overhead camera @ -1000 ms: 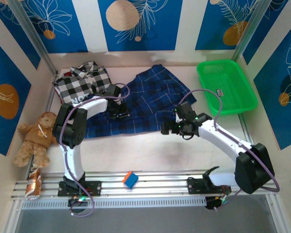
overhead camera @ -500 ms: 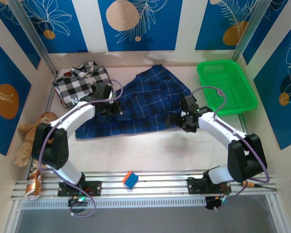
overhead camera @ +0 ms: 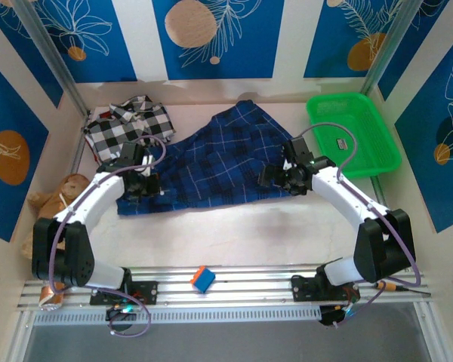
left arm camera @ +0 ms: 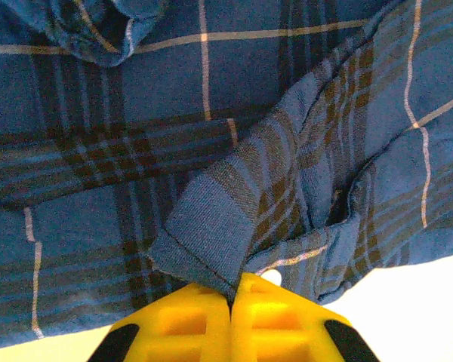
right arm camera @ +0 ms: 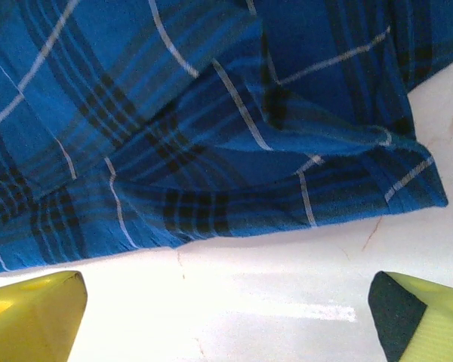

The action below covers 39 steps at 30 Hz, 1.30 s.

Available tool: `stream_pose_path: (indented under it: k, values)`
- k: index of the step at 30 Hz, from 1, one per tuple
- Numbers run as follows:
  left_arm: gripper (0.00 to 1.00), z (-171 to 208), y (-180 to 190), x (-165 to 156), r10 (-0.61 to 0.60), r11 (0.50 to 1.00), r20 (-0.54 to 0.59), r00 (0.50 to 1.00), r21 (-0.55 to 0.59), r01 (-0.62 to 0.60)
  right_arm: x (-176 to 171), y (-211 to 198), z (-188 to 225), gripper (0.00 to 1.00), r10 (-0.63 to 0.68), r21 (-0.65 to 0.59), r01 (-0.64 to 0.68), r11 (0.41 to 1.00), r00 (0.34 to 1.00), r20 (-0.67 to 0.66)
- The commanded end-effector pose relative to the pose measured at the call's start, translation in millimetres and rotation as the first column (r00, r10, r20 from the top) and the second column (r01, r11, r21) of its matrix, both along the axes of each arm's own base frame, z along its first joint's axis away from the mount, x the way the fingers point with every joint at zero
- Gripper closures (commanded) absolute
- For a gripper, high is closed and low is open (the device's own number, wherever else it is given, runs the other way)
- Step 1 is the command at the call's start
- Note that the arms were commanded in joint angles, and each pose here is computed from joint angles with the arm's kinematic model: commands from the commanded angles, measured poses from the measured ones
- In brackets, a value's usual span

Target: Fold and stack the long sleeve shirts

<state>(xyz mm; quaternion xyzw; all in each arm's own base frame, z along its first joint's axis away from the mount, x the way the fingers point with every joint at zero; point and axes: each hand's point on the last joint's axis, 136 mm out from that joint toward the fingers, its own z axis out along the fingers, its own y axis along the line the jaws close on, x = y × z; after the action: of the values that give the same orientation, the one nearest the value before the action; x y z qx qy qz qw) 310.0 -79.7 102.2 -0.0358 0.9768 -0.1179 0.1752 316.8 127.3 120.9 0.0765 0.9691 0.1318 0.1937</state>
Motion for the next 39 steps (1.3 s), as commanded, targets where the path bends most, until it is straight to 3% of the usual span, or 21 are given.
stream_pose_path:
  k: [1,9,22,39]
  values:
    - [0.99,-1.6,11.4,-14.8,-0.019,0.999,-0.032,0.999,0.045,0.02,5.3,-1.9,2.5,0.03,0.007,-0.021,-0.007,1.0,1.0,-0.01]
    - [0.99,-7.2,32.6,-15.7,-0.004,0.985,-0.058,0.998,0.174,0.014,25.7,4.6,8.5,0.08,0.003,0.002,-0.003,1.0,1.0,-0.003]
    - [0.99,-17.7,58.5,-1.2,-0.018,0.937,-0.122,0.992,0.344,0.059,49.5,36.2,11.9,0.4,0.077,0.051,-0.077,0.996,0.997,-0.012]
    - [0.99,-30.9,81.1,21.8,-0.05,0.86,-0.189,0.981,0.49,0.139,49.5,56.1,-2.2,0.48,0.137,0.043,-0.135,0.99,0.989,-0.055]
